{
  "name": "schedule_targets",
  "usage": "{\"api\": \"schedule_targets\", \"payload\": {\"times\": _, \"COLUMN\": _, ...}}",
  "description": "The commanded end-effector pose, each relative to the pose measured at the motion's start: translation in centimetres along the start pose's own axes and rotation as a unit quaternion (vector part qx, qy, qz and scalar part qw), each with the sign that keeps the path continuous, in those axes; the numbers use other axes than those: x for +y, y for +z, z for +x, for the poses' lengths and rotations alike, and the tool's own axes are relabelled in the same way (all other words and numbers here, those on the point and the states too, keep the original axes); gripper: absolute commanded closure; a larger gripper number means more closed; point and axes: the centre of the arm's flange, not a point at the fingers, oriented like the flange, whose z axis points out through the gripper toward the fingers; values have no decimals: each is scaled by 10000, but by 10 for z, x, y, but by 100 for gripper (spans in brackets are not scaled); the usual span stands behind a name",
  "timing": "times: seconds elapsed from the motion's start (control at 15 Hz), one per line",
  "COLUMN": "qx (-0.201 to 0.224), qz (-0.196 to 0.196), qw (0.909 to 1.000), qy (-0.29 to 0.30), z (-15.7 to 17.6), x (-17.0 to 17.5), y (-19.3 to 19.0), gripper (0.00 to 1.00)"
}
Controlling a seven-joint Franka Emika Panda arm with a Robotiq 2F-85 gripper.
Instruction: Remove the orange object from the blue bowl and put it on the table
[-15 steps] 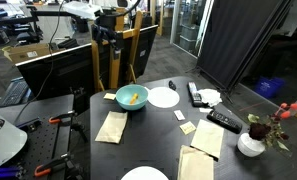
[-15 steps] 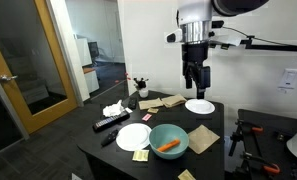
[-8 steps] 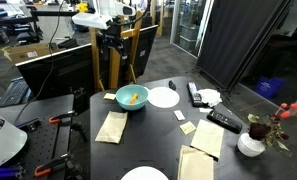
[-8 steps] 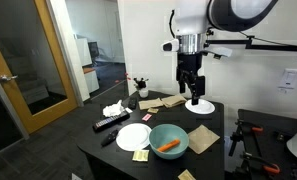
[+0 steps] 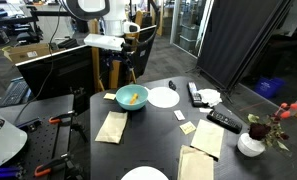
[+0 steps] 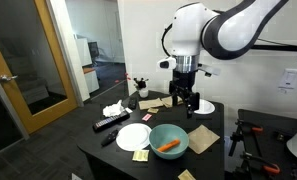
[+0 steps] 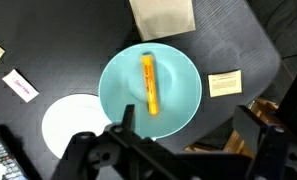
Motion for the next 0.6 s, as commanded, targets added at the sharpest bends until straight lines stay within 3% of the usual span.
{"api": "schedule_targets", "payload": {"times": 0.0, "qx": 178, "qz": 47, "qw": 9996, "qy": -232, "z": 1, "x": 11, "y": 33, "gripper": 0}}
{"api": "schedule_targets", "payload": {"times": 0.53, "qx": 206, "qz": 123, "qw": 9989, "qy": -396, "z": 8, "x": 25, "y": 88, "gripper": 0}}
